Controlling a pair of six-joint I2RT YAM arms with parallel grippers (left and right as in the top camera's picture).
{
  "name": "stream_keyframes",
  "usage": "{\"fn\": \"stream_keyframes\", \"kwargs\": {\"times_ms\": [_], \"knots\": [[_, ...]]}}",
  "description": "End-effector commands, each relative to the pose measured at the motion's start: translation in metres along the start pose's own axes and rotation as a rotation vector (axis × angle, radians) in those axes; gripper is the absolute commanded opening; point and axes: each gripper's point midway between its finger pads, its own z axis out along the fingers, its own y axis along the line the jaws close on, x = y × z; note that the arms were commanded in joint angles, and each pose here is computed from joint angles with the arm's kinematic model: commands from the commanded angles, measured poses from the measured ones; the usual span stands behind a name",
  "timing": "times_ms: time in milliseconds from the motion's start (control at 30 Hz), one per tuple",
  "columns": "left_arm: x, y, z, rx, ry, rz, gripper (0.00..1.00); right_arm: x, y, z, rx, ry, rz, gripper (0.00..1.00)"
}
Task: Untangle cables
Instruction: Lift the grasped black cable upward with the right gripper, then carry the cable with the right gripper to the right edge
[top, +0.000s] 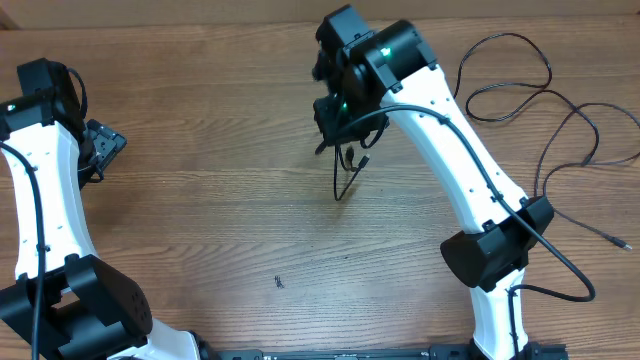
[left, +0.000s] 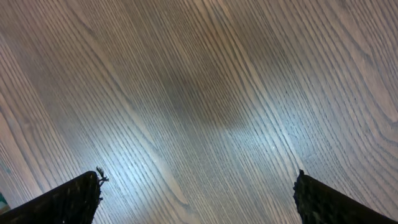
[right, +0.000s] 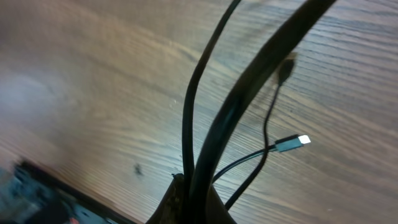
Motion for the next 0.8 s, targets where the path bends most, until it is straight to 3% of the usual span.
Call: {"fn": "stream_keyframes", "kwargs": {"times_ms": [0,233,433,767], "knots": [[-0.005,-0.001,-0.002,-0.001,-0.014,-0.02,1.0,-0.015,-0.015,-0.03,-0.021,-0.096,0.257,0.04],[-0.005,-0.001,-0.002,-0.001,-0.014,-0.02,1.0,-0.019,-0.071,-0.054,-0.016,-0.134,0.666,0.04],[-0.005,-0.001,-0.002,-0.001,-0.014,-0.02,1.0,-0.023,-0.133,-0.073,-0.01,-0.189,0.906,0.04],[-0.005,-0.001,-0.002,-0.001,-0.014,-0.02,1.0,-0.011,-0.218,-0.102,0.01,-0.266,1.095,0.04]]}}
